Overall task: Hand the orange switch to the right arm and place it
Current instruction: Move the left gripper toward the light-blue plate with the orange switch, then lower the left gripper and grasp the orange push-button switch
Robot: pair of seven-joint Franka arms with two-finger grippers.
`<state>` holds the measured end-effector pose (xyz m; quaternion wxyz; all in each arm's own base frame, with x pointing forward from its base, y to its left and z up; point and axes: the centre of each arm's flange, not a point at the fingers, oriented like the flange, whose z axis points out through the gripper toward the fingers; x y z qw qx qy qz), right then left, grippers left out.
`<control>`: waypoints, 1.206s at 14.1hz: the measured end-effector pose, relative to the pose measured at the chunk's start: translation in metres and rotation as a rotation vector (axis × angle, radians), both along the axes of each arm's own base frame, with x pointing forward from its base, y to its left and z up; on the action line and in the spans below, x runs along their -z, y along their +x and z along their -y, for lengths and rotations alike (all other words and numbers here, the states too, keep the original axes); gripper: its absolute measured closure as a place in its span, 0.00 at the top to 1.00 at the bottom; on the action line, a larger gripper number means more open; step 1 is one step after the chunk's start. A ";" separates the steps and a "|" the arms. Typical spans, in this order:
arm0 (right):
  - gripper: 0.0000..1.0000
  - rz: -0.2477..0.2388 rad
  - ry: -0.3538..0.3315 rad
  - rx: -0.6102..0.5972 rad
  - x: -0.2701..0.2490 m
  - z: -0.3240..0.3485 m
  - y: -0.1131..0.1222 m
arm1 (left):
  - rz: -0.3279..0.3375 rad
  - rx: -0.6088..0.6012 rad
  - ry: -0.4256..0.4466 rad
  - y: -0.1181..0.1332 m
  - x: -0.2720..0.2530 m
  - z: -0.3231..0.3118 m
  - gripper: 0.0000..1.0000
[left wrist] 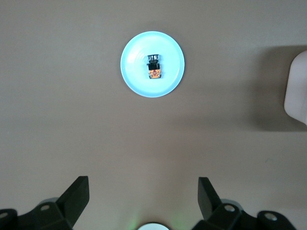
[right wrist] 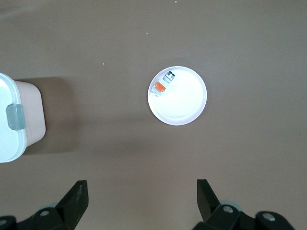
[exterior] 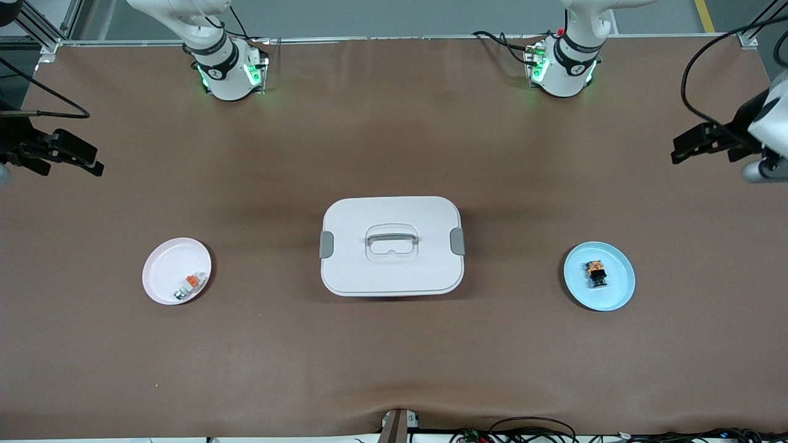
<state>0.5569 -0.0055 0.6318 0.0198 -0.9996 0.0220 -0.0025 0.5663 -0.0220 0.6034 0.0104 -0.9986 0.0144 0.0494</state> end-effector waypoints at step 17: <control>1.00 -0.014 0.000 -0.006 0.069 0.014 0.006 | -0.088 0.715 0.043 0.045 0.198 0.013 1.00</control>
